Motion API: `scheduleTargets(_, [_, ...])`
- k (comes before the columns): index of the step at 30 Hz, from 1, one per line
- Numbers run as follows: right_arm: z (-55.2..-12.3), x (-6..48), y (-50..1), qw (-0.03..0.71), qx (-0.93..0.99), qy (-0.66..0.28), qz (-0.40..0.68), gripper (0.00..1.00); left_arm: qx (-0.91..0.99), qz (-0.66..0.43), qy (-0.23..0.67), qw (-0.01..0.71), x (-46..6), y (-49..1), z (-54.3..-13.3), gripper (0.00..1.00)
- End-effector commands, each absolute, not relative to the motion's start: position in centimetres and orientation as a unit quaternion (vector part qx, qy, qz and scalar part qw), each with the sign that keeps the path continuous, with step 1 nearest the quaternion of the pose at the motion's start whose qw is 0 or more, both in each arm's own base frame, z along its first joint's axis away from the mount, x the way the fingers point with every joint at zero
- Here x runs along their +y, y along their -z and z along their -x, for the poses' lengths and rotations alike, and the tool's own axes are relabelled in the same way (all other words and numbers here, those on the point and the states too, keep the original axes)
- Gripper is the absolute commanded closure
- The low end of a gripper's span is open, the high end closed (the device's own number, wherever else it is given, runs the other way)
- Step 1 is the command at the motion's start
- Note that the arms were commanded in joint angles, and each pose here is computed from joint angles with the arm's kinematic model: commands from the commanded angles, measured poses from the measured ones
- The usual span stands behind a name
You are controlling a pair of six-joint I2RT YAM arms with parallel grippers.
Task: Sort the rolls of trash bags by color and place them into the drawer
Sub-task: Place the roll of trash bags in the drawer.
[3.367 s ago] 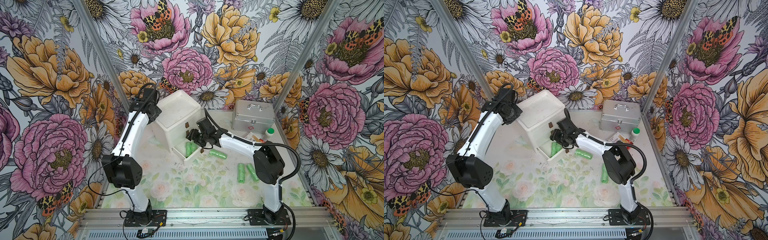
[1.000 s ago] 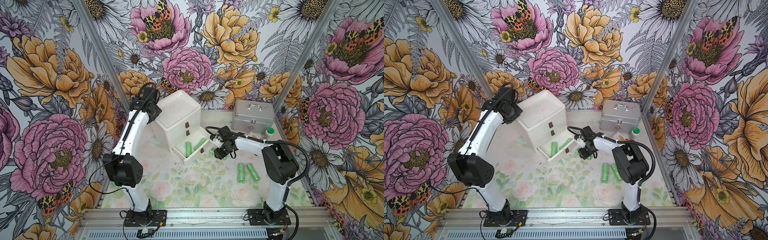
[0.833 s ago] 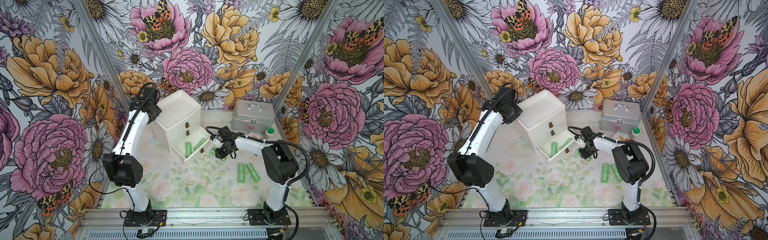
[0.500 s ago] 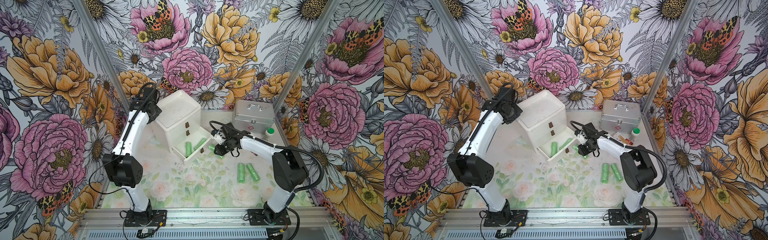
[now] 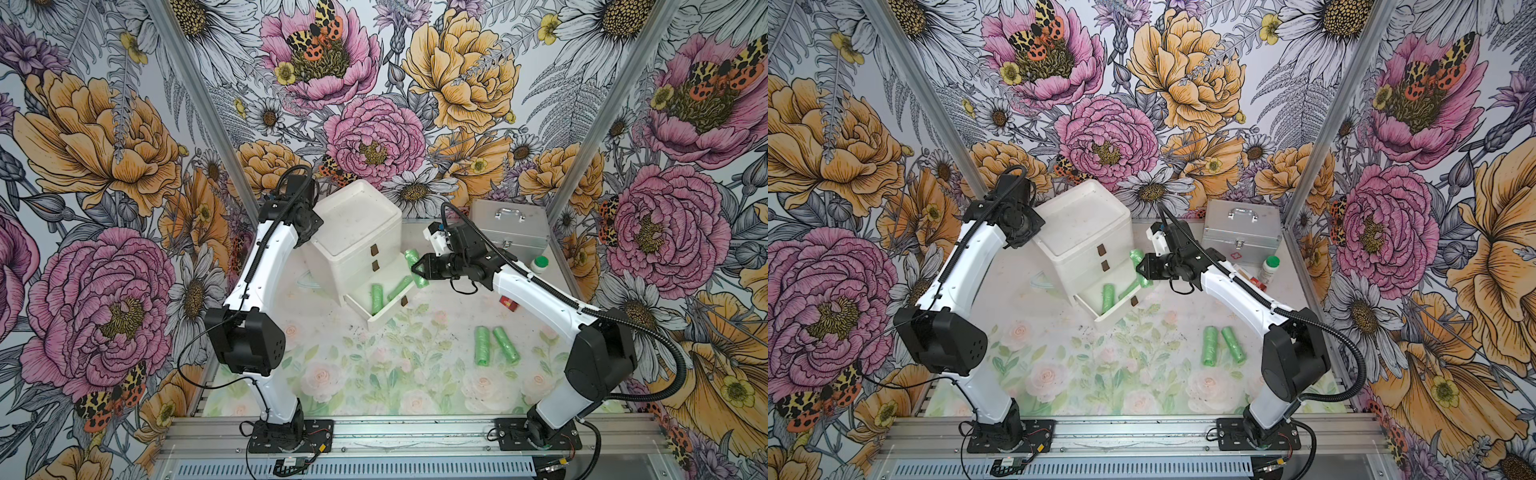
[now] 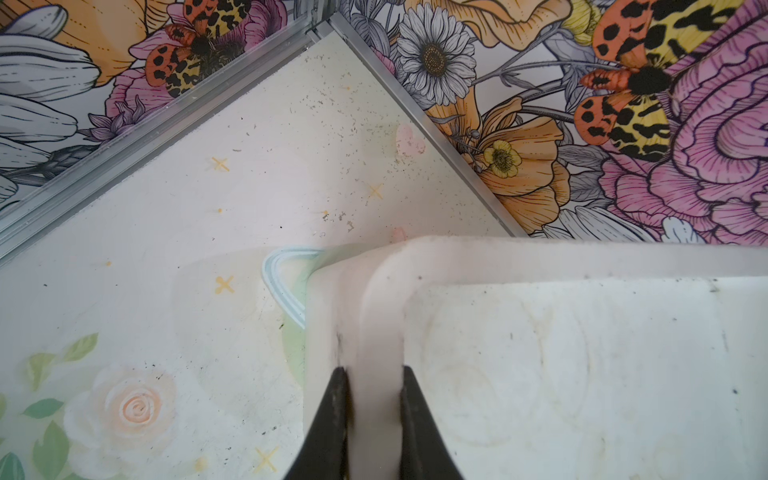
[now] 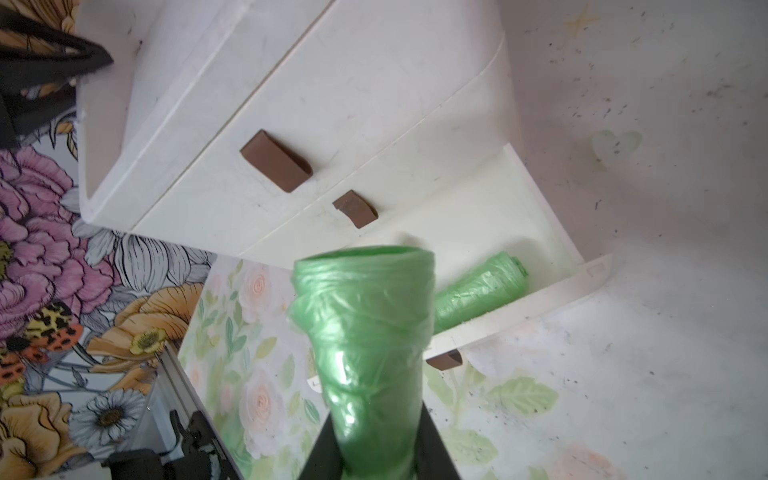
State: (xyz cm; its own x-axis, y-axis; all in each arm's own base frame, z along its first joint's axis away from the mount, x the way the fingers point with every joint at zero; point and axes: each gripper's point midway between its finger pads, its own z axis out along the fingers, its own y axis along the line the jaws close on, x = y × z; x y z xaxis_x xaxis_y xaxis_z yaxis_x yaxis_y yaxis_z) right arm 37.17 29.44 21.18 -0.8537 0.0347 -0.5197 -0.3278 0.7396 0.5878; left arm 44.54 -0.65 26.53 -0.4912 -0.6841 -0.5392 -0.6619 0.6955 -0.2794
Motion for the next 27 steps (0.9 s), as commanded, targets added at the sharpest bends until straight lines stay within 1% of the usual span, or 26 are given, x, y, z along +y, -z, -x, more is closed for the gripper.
scheduleTargets(1, [-39.8,31.0,-20.3,0.252,0.892,-0.374,-0.039,0.76,0.896,0.403,0.041,0.184,-2.9,-21.5,-40.6,1.0])
scheduleTargets(4, [-40.3,32.7,-18.7,0.239,0.893,-0.376,-0.068,0.76,0.894,0.404,0.041,0.188,-2.8,-21.8,-40.4,1.0])
scheduleTargets(9, [-41.4,34.0,-16.3,0.224,0.892,-0.378,-0.107,0.81,0.894,0.404,0.043,0.191,-2.7,-22.1,-40.3,1.0])
scheduleTargets(15, [-42.0,34.3,-14.9,0.219,0.892,-0.375,-0.122,0.81,0.895,0.403,0.044,0.187,-2.9,-21.8,-40.4,1.0])
scheduleTargets(17, [-42.0,34.3,-14.7,0.217,0.893,-0.375,-0.125,0.8,0.895,0.403,0.043,0.187,-3.0,-21.8,-40.5,1.0])
scheduleTargets(18, [-42.0,34.3,-14.5,0.216,0.894,-0.373,-0.126,0.78,0.895,0.403,0.043,0.187,-3.0,-21.8,-40.5,1.0])
scheduleTargets(19, [-41.8,34.5,-14.4,0.214,0.894,-0.373,-0.125,0.74,0.895,0.403,0.043,0.187,-3.0,-21.8,-40.5,1.0])
scheduleTargets(21, [-41.7,34.6,-14.0,0.21,0.895,-0.372,-0.127,0.54,0.895,0.403,0.043,0.187,-3.1,-21.8,-40.6,1.0])
scheduleTargets(23, [-41.5,34.7,-13.9,0.206,0.896,-0.373,-0.128,0.43,0.895,0.402,0.043,0.186,-3.2,-21.7,-40.6,1.0])
scheduleTargets(25, [-41.3,34.8,-14.1,0.203,0.895,-0.376,-0.126,0.38,0.895,0.402,0.042,0.187,-3.1,-21.7,-40.7,1.0])
scheduleTargets(27, [-41.0,34.6,-14.9,0.209,0.894,-0.38,-0.117,0.36,0.895,0.401,0.043,0.189,-3.1,-21.8,-40.8,1.0])
